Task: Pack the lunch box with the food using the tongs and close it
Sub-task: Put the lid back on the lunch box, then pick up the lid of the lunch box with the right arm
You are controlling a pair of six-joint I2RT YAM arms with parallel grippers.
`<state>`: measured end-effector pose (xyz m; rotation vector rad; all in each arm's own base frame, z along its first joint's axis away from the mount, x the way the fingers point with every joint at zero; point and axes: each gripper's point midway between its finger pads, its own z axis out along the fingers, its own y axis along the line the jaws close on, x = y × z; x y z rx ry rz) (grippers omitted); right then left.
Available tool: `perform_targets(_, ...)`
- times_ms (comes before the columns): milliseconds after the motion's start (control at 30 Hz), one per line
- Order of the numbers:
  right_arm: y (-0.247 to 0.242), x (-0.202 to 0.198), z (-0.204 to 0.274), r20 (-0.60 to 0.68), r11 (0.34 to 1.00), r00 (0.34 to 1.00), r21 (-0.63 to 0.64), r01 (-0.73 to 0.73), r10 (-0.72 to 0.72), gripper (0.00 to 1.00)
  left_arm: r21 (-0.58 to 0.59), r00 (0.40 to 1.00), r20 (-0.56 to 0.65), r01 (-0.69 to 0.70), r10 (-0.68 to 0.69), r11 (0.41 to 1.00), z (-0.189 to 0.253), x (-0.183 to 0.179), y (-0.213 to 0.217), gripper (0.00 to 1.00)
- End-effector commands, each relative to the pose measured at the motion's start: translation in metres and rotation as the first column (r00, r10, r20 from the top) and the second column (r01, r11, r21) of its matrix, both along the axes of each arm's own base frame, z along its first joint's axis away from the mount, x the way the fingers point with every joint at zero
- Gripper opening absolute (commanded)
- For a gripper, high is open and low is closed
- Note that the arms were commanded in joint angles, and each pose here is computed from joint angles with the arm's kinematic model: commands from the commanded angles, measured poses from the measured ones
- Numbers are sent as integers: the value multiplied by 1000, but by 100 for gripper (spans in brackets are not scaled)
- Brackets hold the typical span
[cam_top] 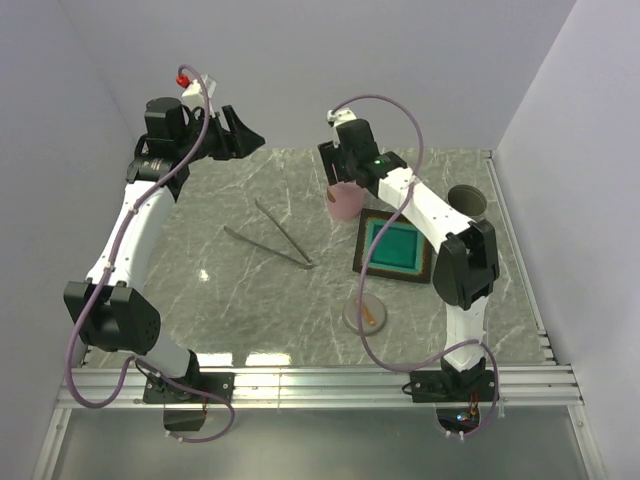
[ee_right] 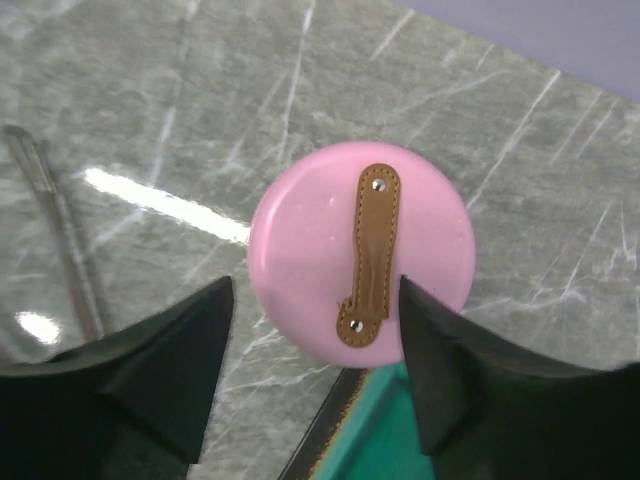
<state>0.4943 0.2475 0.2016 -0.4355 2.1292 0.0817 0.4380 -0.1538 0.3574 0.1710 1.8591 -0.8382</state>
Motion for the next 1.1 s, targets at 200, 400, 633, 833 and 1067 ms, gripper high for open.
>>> perform_targets(200,-25,-69,161,231,962,951,130,-240,206,96,80,989,145,-2,-10,997,48,-31,11,77)
perform_targets(400,-61,-148,130,96,920,923,95,-381,373,98,159,981,190,-64,33,985,46,-47,31,85)
perform_targets(633,-103,-234,48,-136,900,891,18,-435,433,99,269,970,213,-173,117,947,32,-66,64,87)
perform_targets(833,-115,-273,-15,-314,919,868,36,-393,384,86,237,967,179,-224,184,946,18,-81,80,87)
perform_targets(1067,-95,-295,-58,-426,906,820,-5,-424,382,81,199,963,141,-256,231,946,7,-89,94,86)
